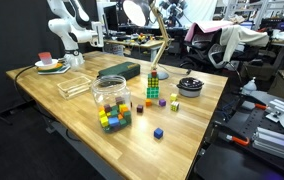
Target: Pick up the yellow block and put it on the yellow cube
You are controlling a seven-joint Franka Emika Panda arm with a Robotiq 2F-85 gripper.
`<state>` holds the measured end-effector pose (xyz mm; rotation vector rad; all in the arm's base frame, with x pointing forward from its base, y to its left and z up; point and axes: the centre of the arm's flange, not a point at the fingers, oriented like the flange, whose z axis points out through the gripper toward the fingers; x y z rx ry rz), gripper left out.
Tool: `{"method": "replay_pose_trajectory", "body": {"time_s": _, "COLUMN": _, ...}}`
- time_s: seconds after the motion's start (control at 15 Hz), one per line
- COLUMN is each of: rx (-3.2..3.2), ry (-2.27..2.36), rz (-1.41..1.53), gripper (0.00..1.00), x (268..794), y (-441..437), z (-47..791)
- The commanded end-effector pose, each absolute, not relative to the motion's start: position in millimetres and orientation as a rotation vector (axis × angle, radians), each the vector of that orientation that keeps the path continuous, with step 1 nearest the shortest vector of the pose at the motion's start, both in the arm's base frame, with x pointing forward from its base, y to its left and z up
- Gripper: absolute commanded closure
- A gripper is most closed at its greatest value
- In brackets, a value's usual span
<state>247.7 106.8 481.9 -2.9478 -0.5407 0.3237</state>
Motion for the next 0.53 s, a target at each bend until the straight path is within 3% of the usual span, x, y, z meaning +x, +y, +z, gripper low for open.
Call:
{"method": "replay_pose_trajectory", "body": {"time_s": 0.0, "rx": -3.004, "ry": -0.490, "rz": 0.266, "gripper": 0.00, "x": 257, "y": 108, "z": 472}}
{"method": "replay_pose_trajectory", "body": {"time_s": 0.47, "rx": -3.142, "ry": -0.357, "rz": 0.129, "gripper": 0.00, "x": 266, "y": 113, "z": 428}}
